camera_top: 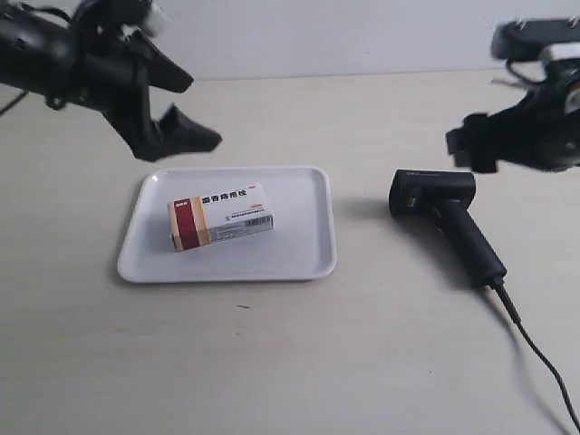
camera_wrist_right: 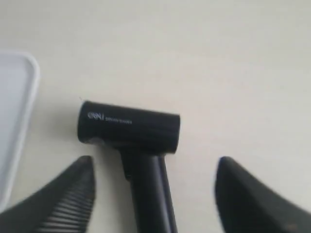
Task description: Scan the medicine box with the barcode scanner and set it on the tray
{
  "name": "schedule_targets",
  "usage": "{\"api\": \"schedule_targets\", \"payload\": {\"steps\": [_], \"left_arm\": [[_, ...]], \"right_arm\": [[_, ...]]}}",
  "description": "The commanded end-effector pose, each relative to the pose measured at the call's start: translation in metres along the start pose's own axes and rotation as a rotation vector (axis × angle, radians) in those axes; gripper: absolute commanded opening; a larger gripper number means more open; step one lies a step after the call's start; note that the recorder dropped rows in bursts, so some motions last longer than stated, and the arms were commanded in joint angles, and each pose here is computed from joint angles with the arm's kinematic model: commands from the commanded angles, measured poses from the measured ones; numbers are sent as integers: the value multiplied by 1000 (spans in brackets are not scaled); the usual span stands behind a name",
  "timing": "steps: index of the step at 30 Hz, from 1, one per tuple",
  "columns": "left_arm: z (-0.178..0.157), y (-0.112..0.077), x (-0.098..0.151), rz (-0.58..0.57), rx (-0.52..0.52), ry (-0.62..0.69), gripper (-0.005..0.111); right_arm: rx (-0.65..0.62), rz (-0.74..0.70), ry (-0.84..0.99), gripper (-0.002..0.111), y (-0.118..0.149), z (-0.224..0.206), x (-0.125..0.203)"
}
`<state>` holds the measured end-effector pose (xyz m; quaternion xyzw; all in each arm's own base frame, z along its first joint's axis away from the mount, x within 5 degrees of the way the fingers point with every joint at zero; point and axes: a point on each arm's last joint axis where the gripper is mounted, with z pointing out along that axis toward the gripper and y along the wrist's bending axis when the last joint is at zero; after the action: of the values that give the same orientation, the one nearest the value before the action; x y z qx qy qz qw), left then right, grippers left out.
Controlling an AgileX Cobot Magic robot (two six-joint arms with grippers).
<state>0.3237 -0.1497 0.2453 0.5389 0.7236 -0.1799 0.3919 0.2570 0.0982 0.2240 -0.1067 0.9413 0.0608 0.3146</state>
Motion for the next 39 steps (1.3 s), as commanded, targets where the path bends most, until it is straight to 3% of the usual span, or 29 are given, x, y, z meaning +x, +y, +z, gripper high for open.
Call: {"api": "schedule_targets", "payload": {"steps": [1,4,5,8,10,18,24,28,31,34,39], "left_arm": [[-66,-24,-35,-163,-5,-186,2],[-95,-50,-30,-239,-174,-321,3],[-106,-69,-20,-245,-210,-382,3],[-122,-108,-5,-190,-163,-432,3],[-129,-123,0,-159,-142,-442,3],[-143,-139,9,-124,-212,-458,3],[-165,-184,75,-247,-532,-531,3],[-172,-204,110,-228,-764,-577,3],[-176,-215,118,-180,-841,-642,3],[-175,-214,121,-185,-860,-624,3],[-168,-206,146,-364,-950,-497,3]], "right_arm": [[-89,38,-313,-1,3,-84,4],[-147,23,-494,2,0,-112,40],[-157,27,-548,2,-3,-124,53],[-178,40,-670,2,-8,-157,68],[-192,44,-749,2,-11,-173,74],[-219,50,-900,2,-15,-202,87],[-221,50,-911,2,-15,-204,88],[-221,50,-911,2,-15,-204,88],[-221,50,-911,2,-15,-204,88],[-221,51,-915,2,-16,-205,89],[-223,51,-922,2,-16,-206,89]]}}
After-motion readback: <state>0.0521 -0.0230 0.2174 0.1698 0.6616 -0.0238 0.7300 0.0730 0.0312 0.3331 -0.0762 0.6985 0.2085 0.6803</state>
